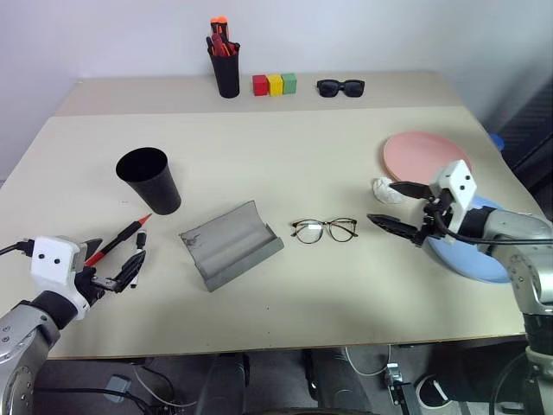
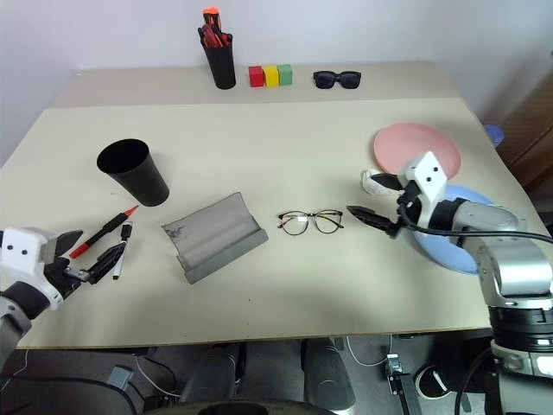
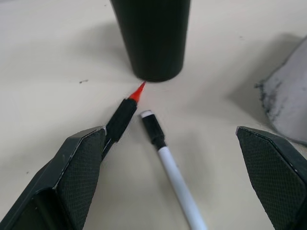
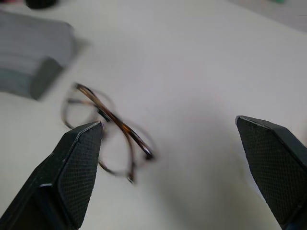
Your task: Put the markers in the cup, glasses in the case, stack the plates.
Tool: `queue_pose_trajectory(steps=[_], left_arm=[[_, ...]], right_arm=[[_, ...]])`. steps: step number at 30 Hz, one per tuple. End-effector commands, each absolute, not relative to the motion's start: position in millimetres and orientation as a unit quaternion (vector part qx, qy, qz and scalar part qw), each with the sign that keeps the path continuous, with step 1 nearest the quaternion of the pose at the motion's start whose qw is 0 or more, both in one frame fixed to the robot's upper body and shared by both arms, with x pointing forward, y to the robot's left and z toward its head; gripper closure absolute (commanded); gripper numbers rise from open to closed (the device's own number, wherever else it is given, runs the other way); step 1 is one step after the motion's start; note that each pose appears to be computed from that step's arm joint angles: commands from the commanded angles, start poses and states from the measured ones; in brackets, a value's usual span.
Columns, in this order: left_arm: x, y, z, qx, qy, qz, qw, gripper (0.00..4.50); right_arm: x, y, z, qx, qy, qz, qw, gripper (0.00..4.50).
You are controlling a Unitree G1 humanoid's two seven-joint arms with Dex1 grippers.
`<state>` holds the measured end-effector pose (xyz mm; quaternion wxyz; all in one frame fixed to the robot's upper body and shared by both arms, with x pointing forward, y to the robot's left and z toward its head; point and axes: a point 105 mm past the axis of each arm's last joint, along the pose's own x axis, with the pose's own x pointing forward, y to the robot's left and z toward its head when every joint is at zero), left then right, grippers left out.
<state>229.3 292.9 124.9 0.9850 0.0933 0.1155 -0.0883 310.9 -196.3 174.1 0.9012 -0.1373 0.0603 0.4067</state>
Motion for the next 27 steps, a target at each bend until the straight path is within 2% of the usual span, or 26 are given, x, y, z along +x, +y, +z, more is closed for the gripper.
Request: queue_pose_trajectory(steps=[1,8,12,21,24,27], left_arm=[[232.8,290.9,120.5,0.093,0.141,-0.097,0.981,0.03],[252.3,273.2,111.5,0.088,0.186,-0.086,0.975,0.03],[260.1,279.5,109.1,0.062,0.204,-0.03,0.977,0.03],[282.1,275.6,102.1,0.009,0.24,0.017,0.971,0.03],[290.1,270.3,98.3,-0.008,0.251,0.021,0.968,0.9],[290.4,271.3,95.2,-0.005,0.259,0.029,0.966,2.37]], right_arm=[[301.8,-159.9,184.9,-0.126,0.021,0.447,0.885,0.0],[281.1,-111.7,182.0,-0.082,0.001,0.507,0.858,0.0],[271.5,-96.3,180.2,-0.072,-0.004,0.525,0.848,0.0],[261.6,-74.0,178.2,-0.06,-0.014,0.555,0.829,0.0],[256.6,-65.1,177.0,-0.057,-0.016,0.564,0.823,0.0],[254.0,-60.8,177.4,-0.053,-0.017,0.568,0.821,0.0]])
